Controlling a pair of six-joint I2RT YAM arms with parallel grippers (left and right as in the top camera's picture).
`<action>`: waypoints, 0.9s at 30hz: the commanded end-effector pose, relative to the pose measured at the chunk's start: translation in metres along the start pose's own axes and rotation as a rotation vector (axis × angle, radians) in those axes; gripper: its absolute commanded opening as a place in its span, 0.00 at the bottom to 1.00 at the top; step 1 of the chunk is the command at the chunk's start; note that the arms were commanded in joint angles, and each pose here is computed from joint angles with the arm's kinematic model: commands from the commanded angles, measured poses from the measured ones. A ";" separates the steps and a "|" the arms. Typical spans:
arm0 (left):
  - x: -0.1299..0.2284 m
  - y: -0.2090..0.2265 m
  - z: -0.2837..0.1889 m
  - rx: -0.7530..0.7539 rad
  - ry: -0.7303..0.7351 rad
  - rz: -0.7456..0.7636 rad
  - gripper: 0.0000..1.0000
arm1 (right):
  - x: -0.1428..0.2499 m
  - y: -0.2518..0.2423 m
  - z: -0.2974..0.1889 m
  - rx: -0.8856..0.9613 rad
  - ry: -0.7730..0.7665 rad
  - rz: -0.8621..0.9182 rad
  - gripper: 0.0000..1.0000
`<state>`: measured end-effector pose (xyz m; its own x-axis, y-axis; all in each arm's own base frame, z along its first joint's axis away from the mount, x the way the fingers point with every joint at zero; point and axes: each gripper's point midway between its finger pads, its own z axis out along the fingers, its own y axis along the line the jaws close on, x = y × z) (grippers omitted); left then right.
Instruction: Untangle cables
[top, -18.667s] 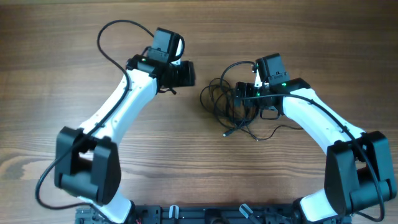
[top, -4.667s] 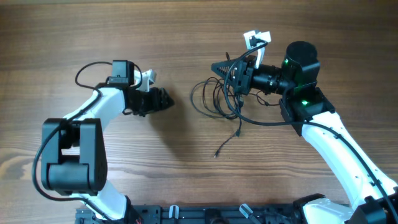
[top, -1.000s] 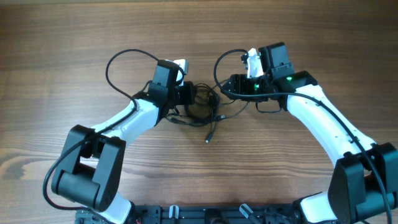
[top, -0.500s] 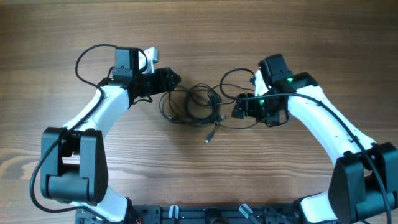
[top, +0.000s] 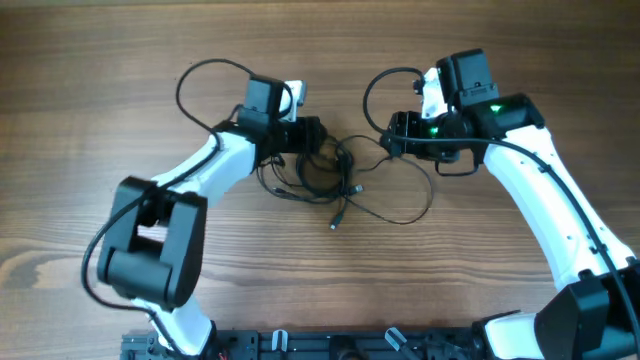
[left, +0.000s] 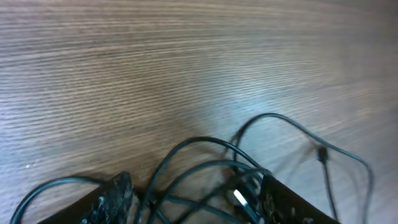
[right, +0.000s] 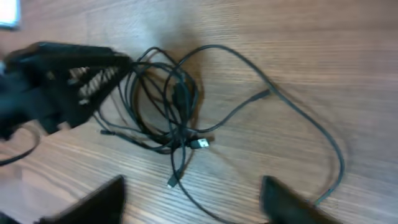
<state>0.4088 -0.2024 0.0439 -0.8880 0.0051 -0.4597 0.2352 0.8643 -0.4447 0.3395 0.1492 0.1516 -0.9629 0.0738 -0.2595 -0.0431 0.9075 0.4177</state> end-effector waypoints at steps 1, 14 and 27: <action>0.008 0.007 0.021 -0.032 0.021 0.033 0.67 | -0.001 0.012 0.017 -0.040 0.014 -0.032 0.45; 0.013 0.027 0.024 -0.062 0.044 -0.004 0.11 | 0.035 0.029 0.117 -0.092 0.114 -0.062 0.39; 0.012 0.029 0.023 -0.064 0.042 -0.009 0.15 | 0.046 0.051 0.162 -0.233 0.175 -0.089 0.04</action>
<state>0.4102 -0.1921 0.0104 -0.9072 0.0165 -0.4205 0.2044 0.8908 -0.4060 0.3458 0.2470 0.0178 -0.9828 -0.0415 -0.1798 -0.1273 0.8580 0.4976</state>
